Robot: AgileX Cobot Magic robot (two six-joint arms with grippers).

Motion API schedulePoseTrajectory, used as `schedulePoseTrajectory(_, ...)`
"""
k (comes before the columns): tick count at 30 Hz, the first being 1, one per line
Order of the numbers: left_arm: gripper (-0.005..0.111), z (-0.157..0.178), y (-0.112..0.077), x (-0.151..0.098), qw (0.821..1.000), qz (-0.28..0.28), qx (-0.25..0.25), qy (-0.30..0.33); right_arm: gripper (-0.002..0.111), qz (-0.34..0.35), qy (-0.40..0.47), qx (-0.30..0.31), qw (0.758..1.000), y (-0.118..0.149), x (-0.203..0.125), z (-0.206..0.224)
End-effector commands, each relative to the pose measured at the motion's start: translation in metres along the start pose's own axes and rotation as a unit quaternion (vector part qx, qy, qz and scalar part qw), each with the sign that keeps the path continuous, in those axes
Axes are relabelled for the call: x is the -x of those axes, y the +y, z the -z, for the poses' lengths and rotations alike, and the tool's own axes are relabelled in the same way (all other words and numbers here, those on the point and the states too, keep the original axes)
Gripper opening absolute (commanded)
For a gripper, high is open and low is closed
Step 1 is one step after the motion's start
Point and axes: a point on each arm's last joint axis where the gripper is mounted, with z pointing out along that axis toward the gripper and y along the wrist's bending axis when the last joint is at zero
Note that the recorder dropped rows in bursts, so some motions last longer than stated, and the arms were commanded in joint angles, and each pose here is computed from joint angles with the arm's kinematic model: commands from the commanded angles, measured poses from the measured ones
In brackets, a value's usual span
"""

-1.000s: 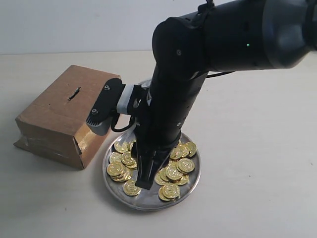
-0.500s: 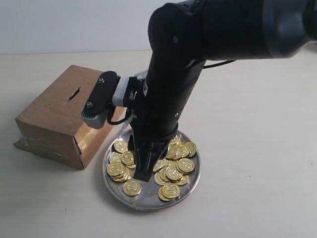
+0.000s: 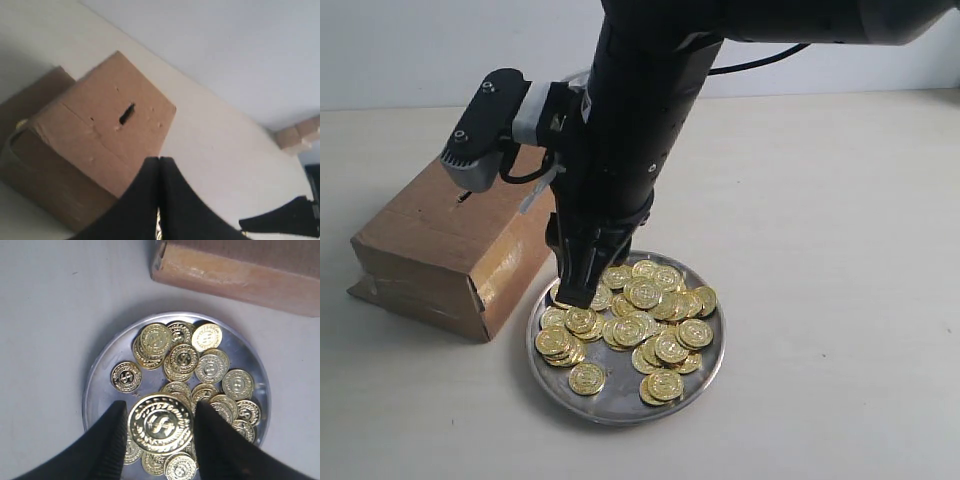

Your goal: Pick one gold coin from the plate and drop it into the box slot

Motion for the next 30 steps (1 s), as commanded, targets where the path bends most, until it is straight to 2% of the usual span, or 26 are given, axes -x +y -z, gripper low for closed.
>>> schedulePoseTrajectory(1,0.000,-0.028,-0.025,0.000,0.992,-0.070,0.011,0.107,0.024,0.014,0.004,-0.015,1.000,-0.003,-0.001,0.008)
schedulePoseTrajectory(5,0.000,-0.051,-0.029,-0.002,0.975,-0.117,0.043,0.183,0.024,0.014,0.005,-0.015,1.000,-0.003,-0.001,0.008)
schedulePoseTrajectory(10,0.000,-0.051,-0.007,0.025,0.976,-0.108,0.079,0.174,0.024,0.012,0.003,-0.014,1.000,-0.003,-0.001,0.008)
schedulePoseTrajectory(12,0.000,-0.049,-0.007,0.033,0.973,-0.112,0.029,0.199,0.024,0.012,0.003,-0.014,1.000,-0.003,-0.001,0.008)
schedulePoseTrajectory(13,0.000,-0.050,-0.010,0.036,0.973,-0.090,-0.014,0.211,0.024,0.012,0.003,-0.014,1.000,-0.003,-0.001,0.008)
schedulePoseTrajectory(14,0.000,-0.051,-0.012,0.038,0.969,-0.071,-0.073,0.226,0.024,0.012,0.003,-0.014,1.000,-0.003,-0.001,0.008)
schedulePoseTrajectory(15,0.000,-0.052,-0.012,0.039,0.963,-0.064,-0.109,0.236,0.024,0.012,0.003,-0.014,1.000,-0.003,-0.001,0.008)
schedulePoseTrajectory(17,0.000,-0.055,-0.011,0.038,0.951,-0.059,-0.154,0.263,0.024,0.012,0.004,-0.013,1.000,-0.002,-0.001,0.008)
schedulePoseTrajectory(19,0.000,-0.059,-0.006,0.035,0.943,-0.075,-0.162,0.281,0.024,0.012,0.004,-0.013,1.000,-0.002,-0.001,0.008)
schedulePoseTrajectory(21,0.000,-0.065,-0.001,0.037,0.950,-0.084,-0.144,0.264,0.024,0.012,0.004,-0.013,1.000,-0.002,-0.001,0.008)
schedulePoseTrajectory(24,0.000,-0.069,0.001,0.039,0.955,-0.044,-0.133,0.261,0.024,0.012,0.004,-0.013,1.000,-0.002,-0.001,0.008)
schedulePoseTrajectory(28,0.001,-0.075,-0.001,0.033,0.938,-0.015,-0.181,0.295,0.024,0.012,-0.002,-0.017,1.000,-0.003,0.000,0.008)
schedulePoseTrajectory(30,0.008,-0.080,-0.001,0.029,0.925,-0.003,-0.217,0.313,0.024,0.011,-0.004,-0.018,1.000,-0.003,0.000,0.008)
